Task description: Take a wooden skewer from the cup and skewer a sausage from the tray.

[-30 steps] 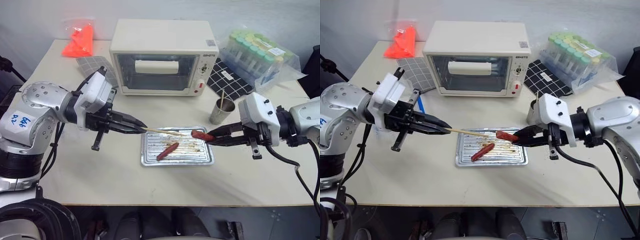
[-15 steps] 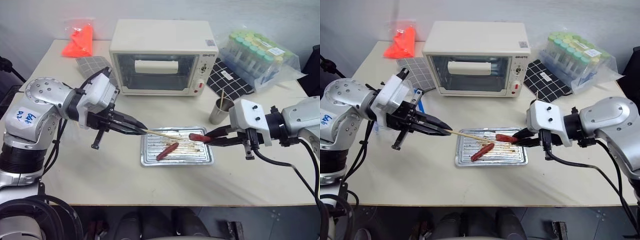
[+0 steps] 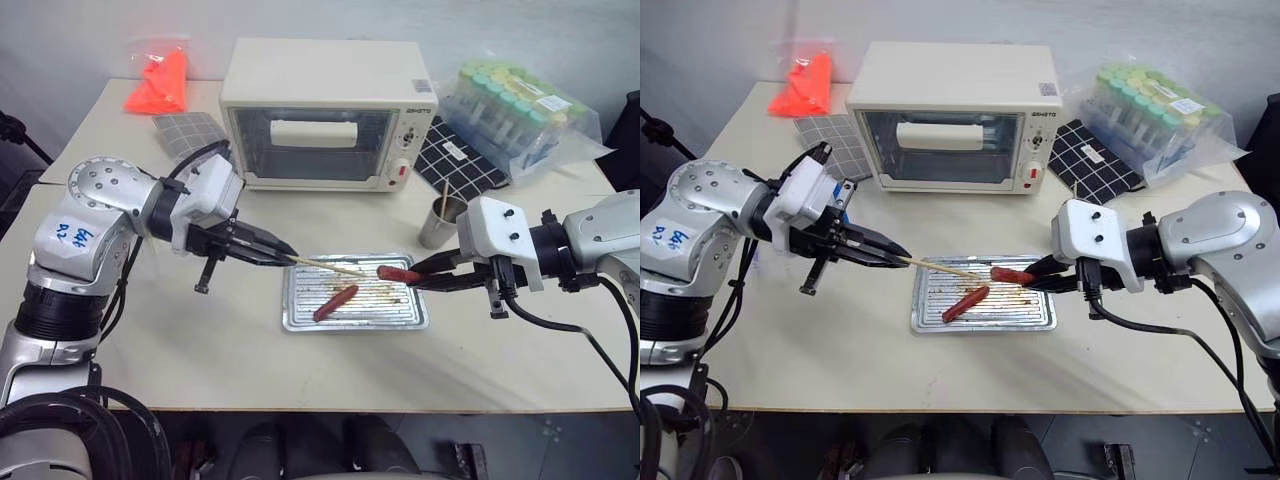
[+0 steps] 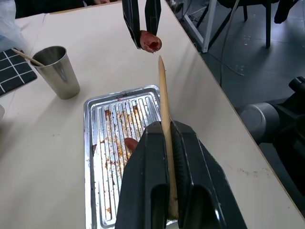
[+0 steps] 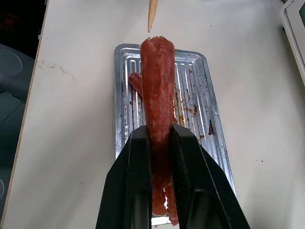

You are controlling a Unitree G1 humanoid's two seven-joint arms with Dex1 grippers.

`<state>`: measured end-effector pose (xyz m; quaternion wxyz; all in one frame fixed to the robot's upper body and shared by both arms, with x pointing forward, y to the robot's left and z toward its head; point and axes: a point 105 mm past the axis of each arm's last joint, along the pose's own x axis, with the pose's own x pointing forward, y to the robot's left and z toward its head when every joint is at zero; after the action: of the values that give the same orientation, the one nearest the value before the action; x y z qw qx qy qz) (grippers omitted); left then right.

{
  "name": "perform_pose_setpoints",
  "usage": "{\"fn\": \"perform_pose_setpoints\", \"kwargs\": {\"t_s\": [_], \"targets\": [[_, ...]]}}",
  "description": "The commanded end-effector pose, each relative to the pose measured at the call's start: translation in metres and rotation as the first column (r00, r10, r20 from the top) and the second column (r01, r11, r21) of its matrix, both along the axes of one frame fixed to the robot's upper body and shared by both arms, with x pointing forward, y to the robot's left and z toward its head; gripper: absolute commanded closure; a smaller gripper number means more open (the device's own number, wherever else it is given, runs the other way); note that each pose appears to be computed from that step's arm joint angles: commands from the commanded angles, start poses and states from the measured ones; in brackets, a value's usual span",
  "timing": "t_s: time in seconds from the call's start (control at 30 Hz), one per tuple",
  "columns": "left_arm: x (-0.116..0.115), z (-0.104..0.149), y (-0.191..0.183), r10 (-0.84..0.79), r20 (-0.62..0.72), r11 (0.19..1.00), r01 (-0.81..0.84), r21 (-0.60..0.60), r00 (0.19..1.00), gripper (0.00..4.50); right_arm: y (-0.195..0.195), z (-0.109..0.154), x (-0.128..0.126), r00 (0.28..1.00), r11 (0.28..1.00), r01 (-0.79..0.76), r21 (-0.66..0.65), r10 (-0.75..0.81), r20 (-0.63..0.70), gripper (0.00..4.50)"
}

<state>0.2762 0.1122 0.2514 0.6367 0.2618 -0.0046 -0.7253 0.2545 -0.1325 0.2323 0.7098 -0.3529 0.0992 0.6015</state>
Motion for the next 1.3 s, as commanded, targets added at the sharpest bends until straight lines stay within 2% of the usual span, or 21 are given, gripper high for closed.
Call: {"fn": "perform_pose_setpoints", "kwargs": {"t_s": [0.03,0.7,0.8,0.93,1.3], "targets": [[-0.001,0.009,-0.004,-0.007,0.048,1.000,0.008,-0.009,0.999,4.50,0.006,0.007,-0.004,0.999,1.000,-0.027,-0.001,0.027,0.042,4.23],[0.007,0.007,-0.019,-0.011,0.072,1.000,0.012,-0.018,0.997,4.50,0.012,0.009,-0.005,0.998,0.999,-0.036,-0.003,0.036,0.059,4.23],[0.007,0.006,-0.024,-0.003,0.063,1.000,0.004,-0.017,0.998,4.50,0.013,0.009,-0.003,0.996,0.999,-0.035,-0.028,0.037,0.083,4.23],[0.005,0.000,-0.031,-0.003,0.070,1.000,0.003,0.001,0.998,4.50,0.010,0.003,0.009,0.982,0.990,0.003,-0.139,0.023,0.186,4.23],[0.011,-0.013,-0.052,0.074,0.084,0.997,-0.072,-0.029,0.994,4.50,0.017,0.005,0.022,0.970,0.983,0.025,-0.180,0.020,0.243,4.23]]}}
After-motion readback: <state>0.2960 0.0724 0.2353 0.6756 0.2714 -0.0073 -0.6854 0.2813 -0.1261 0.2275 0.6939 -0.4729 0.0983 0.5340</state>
